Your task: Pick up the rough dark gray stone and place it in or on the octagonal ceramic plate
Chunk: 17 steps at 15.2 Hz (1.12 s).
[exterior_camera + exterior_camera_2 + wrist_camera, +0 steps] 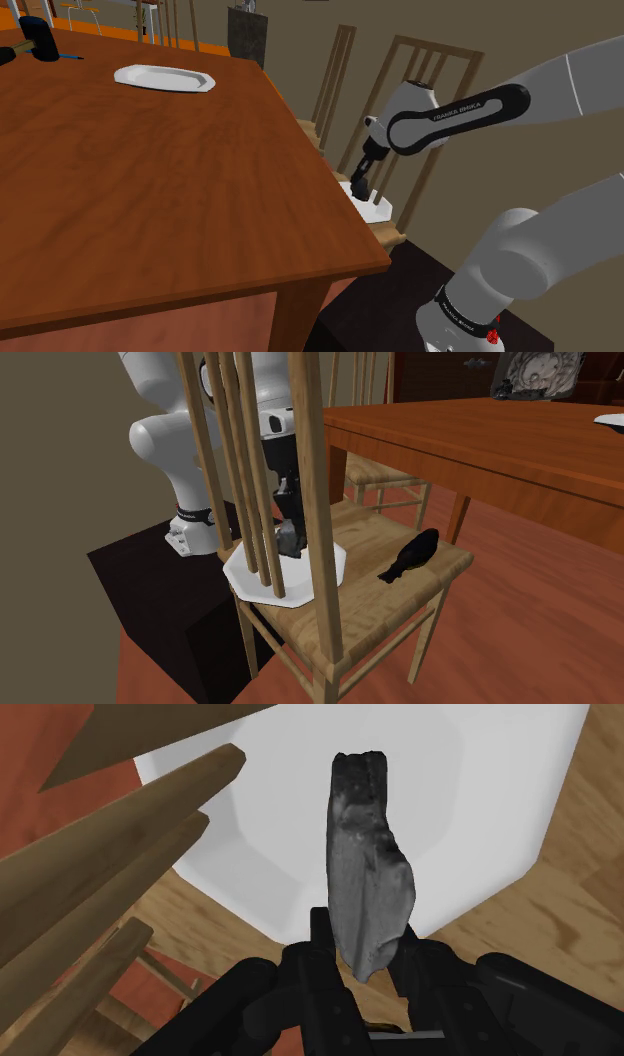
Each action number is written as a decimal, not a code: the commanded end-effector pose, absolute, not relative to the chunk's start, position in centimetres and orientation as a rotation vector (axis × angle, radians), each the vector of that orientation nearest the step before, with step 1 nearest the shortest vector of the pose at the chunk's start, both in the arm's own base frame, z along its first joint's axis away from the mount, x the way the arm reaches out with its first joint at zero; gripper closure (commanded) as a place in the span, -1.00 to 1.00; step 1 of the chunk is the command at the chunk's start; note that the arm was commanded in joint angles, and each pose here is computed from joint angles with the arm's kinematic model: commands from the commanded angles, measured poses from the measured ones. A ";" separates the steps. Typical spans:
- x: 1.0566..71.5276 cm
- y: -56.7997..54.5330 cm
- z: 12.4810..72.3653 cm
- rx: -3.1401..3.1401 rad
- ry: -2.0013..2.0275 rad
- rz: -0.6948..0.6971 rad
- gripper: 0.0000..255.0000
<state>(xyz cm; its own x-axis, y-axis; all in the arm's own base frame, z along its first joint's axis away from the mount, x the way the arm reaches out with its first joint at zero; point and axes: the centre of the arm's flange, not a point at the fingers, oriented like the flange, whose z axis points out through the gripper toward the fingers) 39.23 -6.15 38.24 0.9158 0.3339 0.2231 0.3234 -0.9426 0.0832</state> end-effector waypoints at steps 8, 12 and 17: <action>39.2 -6.2 37.7 3.031 0.520 0.366 -1.00; 39.2 -6.2 37.7 3.031 0.520 0.366 -1.00; 38.0 -6.1 42.5 3.031 0.520 0.366 -1.00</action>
<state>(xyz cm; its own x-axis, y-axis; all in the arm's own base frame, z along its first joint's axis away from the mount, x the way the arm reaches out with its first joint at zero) 38.31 -6.20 41.45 0.9152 0.3341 0.2254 0.3233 -0.9425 0.0842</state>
